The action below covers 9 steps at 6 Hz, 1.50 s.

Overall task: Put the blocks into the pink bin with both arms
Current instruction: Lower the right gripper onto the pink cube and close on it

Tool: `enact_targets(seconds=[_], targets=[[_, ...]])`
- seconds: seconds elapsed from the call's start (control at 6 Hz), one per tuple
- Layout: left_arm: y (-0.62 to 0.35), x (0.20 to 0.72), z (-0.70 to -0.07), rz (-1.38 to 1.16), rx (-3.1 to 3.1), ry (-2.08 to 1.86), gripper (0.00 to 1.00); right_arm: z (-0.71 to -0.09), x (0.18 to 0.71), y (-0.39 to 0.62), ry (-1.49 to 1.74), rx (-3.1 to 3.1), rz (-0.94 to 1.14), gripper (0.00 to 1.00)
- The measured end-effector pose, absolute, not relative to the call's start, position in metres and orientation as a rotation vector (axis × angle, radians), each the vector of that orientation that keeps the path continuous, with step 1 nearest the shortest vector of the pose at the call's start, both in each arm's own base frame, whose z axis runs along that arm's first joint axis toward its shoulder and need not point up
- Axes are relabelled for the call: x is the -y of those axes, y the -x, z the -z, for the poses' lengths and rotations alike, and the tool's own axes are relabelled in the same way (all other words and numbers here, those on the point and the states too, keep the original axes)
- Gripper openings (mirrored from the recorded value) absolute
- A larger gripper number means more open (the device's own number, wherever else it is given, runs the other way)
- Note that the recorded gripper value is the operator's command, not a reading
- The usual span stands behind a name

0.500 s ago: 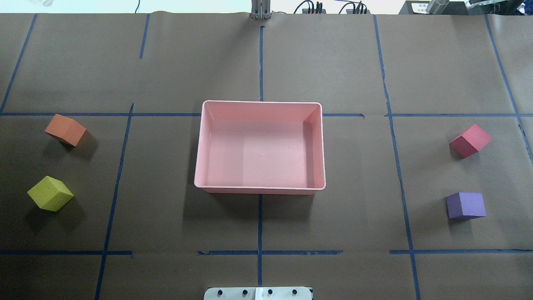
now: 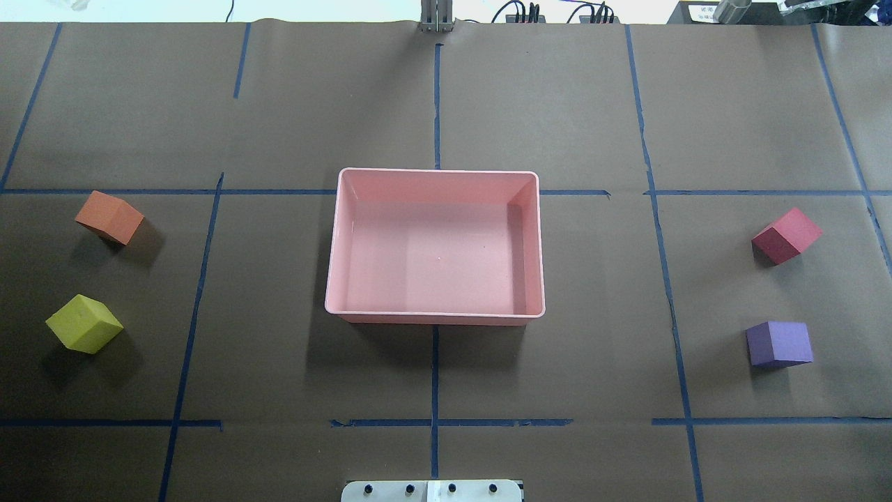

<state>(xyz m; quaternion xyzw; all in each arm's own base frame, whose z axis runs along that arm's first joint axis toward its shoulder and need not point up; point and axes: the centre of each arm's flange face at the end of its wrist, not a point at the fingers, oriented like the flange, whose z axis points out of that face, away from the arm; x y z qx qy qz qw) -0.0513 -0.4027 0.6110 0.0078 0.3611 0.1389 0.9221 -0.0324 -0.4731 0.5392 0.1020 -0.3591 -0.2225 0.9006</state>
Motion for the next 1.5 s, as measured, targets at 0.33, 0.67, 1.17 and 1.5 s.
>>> enact_targets(seconds=[0.33,0.67,1.17,1.5], targets=[[0.051,0.402,-0.611,-0.286,-0.742,-0.015,1.00,-0.553,0.501,0.105,-0.220,0.693,0.594,1.00],[0.051,0.402,-0.611,-0.286,-0.742,-0.015,1.00,-0.581,0.504,0.148,-0.215,0.707,0.596,1.00],[0.051,0.402,-0.609,-0.287,-0.741,-0.020,1.00,-0.597,0.510,0.176,-0.168,0.713,0.593,1.00],[0.051,0.401,-0.606,-0.288,-0.741,-0.022,1.00,-0.608,0.519,0.198,-0.121,0.712,0.571,0.98]])
